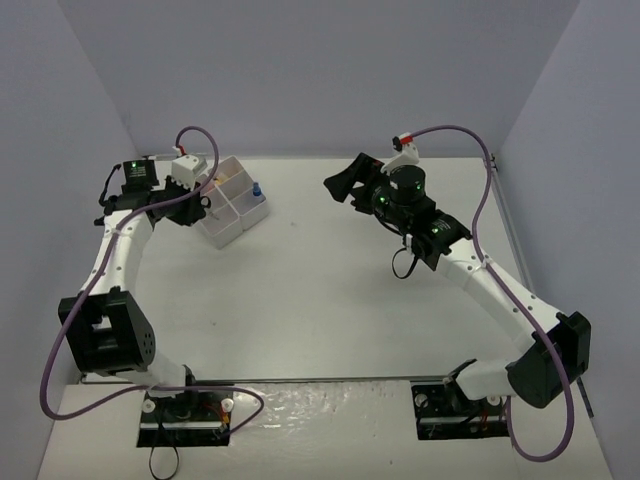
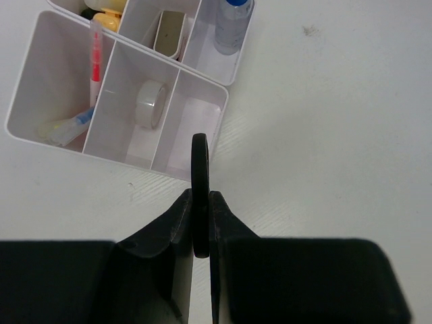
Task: Sort the stationery into containers
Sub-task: Place the scissors in the storage box, then reset both arms
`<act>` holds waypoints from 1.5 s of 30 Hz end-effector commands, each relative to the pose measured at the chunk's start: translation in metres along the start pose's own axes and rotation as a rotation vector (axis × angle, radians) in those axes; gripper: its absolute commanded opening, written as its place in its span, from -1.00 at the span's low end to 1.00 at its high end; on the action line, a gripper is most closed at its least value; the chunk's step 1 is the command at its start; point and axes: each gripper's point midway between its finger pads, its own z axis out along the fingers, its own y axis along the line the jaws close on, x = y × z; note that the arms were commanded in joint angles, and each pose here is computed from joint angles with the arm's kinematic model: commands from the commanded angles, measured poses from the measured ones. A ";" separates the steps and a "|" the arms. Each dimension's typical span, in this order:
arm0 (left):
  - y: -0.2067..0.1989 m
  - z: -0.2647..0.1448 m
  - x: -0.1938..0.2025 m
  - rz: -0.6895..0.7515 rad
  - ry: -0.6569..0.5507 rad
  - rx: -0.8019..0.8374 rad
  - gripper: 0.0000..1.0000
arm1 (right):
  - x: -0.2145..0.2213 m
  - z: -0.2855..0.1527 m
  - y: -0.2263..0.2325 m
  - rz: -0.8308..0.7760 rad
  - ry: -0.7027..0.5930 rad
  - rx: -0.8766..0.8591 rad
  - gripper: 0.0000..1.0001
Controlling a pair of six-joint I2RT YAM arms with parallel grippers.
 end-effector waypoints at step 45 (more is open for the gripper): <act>0.027 -0.137 0.079 -0.273 0.066 -0.489 0.38 | 0.026 -0.087 -0.218 -0.139 -0.030 0.678 0.83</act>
